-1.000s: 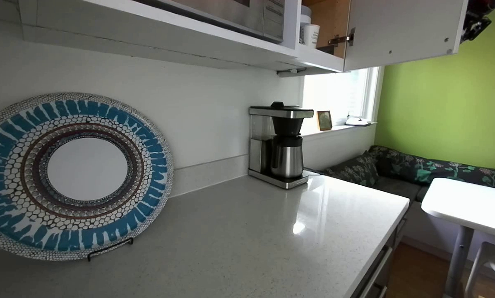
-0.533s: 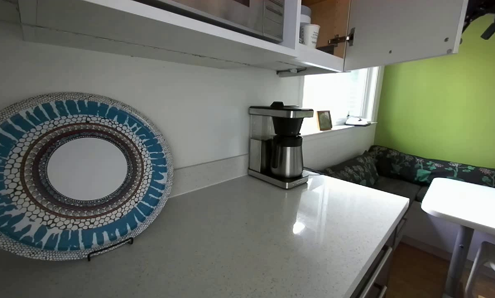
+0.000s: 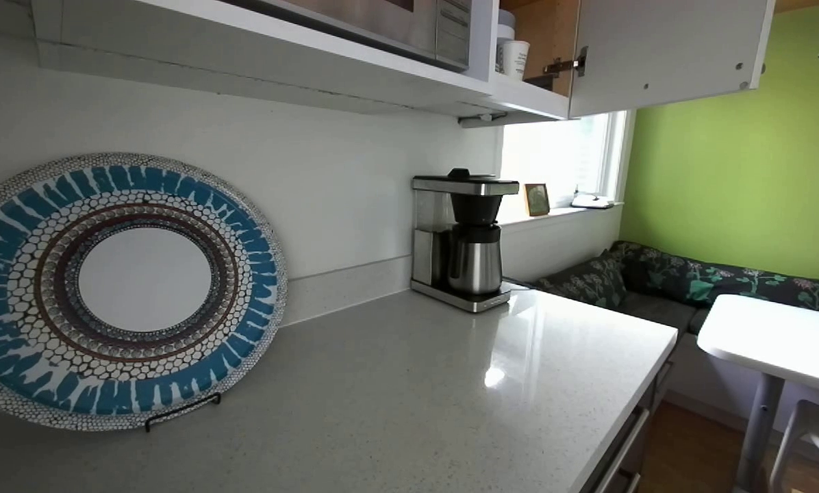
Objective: Open the top cupboard door and remove the cup and put it on top of the kitchen countertop
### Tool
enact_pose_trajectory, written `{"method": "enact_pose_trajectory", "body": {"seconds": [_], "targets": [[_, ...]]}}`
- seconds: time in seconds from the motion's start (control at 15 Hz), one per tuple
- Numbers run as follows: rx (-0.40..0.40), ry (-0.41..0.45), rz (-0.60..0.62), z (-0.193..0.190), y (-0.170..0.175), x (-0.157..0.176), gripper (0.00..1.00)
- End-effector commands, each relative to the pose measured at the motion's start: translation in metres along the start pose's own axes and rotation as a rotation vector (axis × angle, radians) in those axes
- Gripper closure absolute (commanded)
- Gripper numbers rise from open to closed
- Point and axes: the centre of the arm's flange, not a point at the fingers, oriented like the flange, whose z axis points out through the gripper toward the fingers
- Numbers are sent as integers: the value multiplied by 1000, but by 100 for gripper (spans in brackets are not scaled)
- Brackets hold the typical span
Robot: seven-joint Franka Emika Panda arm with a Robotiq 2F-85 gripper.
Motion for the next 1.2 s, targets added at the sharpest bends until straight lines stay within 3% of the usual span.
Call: {"method": "enact_pose_trajectory", "body": {"seconds": [0.0, 0.33, 0.67, 0.87, 1.13], "targets": [[-26, -57, -37, -5, -30, -23, 0], [34, -157, 32, -8, -88, -30, 0], [136, -161, 240, -10, -155, -32, 0], [192, -77, 369, -12, -192, -19, 0], [252, 124, 440, -5, -234, 13, 0]]}}
